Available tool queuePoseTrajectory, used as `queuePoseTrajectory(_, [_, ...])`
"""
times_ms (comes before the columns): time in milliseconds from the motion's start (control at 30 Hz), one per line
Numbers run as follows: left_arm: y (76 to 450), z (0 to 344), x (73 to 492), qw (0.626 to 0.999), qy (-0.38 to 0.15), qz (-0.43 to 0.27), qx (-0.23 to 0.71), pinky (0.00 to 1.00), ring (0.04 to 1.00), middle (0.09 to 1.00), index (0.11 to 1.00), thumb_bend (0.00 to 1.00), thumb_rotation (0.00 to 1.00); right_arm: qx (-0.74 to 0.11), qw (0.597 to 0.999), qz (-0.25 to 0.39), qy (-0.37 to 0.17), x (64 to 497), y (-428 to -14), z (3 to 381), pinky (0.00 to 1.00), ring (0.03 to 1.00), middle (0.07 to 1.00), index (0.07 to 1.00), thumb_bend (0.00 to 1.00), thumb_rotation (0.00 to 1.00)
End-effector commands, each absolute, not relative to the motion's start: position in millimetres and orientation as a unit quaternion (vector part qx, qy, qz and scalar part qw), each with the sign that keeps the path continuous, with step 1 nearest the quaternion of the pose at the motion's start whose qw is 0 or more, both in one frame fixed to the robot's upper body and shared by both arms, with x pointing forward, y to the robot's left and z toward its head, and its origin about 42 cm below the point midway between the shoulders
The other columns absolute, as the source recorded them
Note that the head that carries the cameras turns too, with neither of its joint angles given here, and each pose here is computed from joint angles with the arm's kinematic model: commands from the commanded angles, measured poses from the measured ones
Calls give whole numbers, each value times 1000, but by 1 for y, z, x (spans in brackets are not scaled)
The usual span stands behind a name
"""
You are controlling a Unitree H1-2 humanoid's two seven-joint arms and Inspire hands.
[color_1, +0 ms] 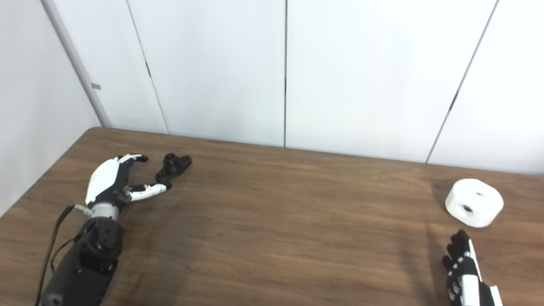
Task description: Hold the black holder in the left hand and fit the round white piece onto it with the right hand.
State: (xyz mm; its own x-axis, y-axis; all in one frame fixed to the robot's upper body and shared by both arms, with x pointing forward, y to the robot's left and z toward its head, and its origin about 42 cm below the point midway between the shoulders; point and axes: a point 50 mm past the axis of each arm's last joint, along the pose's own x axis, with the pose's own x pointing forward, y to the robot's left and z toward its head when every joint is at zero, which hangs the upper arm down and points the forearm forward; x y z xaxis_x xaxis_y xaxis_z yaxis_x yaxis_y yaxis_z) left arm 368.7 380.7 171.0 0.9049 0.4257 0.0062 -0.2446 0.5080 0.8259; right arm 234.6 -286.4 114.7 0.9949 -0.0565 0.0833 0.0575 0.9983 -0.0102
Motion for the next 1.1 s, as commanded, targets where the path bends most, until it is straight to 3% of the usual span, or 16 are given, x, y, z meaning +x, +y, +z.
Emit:
queuePoseTrajectory(0, [388,196,384,850,75,210,477,1000,997,934,815,838,374,3,999,-28,-42,232,-282,112,1000,1000,1000,1000,489,1000])
queuePoseTrajectory(567, [393,183,416,852,117,227,457,1000,993,933,807,845,361,-1,999,-29,-44,230,-283,113,1000,1000,1000,1000,528,1000])
queuePoseTrajectory(1067, [383,189,428,861,115,206,450,1000,963,896,756,853,356,-5,999,-29,-42,227,-282,117,1000,1000,1000,1000,511,1000])
